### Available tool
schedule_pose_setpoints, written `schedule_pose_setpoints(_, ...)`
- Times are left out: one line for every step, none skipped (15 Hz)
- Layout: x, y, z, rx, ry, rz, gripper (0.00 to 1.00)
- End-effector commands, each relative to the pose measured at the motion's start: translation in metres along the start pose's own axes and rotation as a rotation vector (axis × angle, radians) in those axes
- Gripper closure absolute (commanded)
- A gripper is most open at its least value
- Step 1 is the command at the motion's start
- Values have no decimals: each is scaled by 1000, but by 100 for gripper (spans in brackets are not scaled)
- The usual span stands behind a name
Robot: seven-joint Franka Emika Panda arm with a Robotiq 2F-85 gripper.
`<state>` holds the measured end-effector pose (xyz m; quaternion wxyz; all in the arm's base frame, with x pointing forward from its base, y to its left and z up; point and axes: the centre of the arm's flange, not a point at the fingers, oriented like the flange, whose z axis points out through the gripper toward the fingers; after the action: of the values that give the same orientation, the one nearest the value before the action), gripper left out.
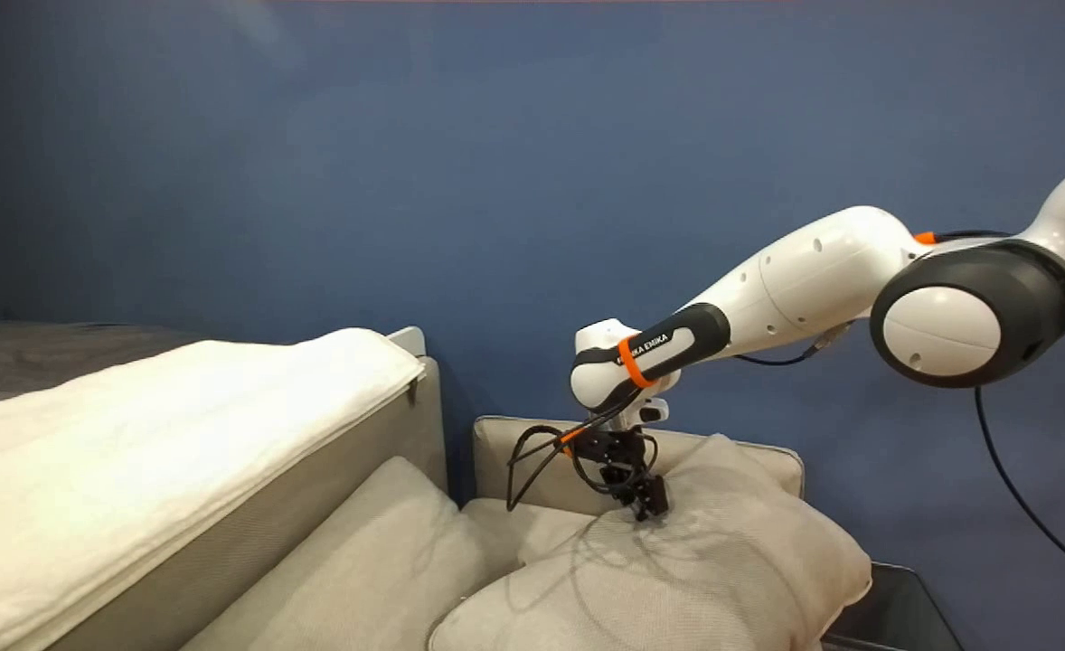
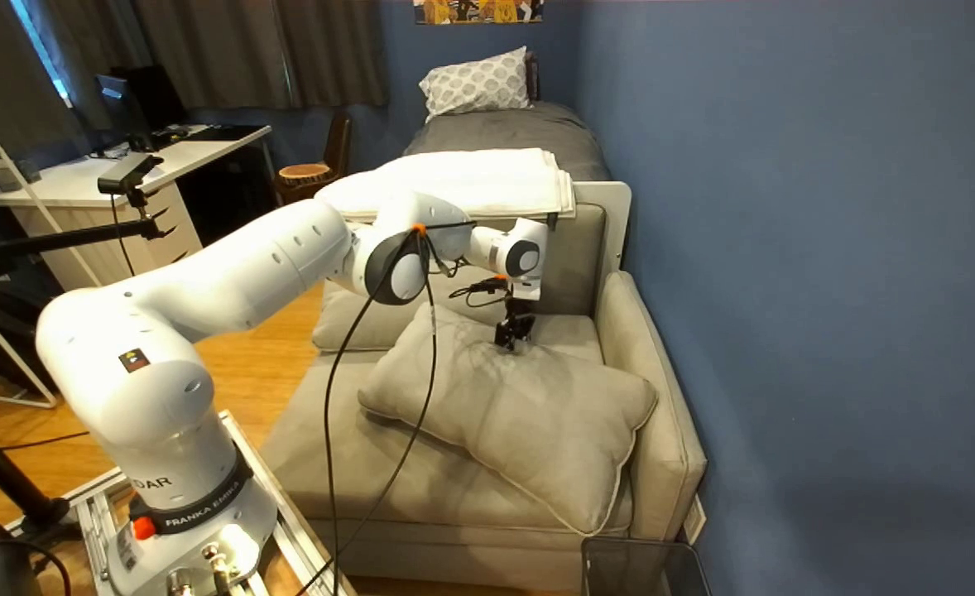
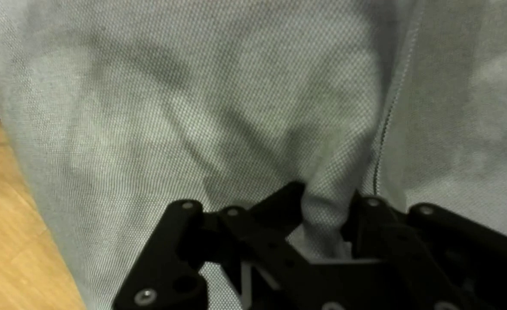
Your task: Move the pillow on the right behind
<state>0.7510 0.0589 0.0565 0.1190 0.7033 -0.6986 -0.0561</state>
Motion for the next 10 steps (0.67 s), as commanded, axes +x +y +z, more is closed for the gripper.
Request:
schedule_pose_setpoints(0,-25,1,-1,-24,27,100)
schedule_pose_setpoints(0,-25,1,3,-23,30,100)
schedule_pose_setpoints(1,-25,-2,8,-24,36,100)
schedule_pose_setpoints(2,-24,-4,16,-24,43,98)
schedule_pose_setpoints(3,-24,-9,26,-24,49,98)
schedule_pose_setpoints(4,-22,-18,45,-26,61,99)
schedule_pose_setpoints(6,-20,-27,64,-29,71,99)
schedule_pose_setpoints(8,-18,-39,87,-29,84,99)
schedule_pose_setpoints(9,-15,-48,100,-28,98,99)
schedule_pose_setpoints(11,-12,-56,113,-17,116,99)
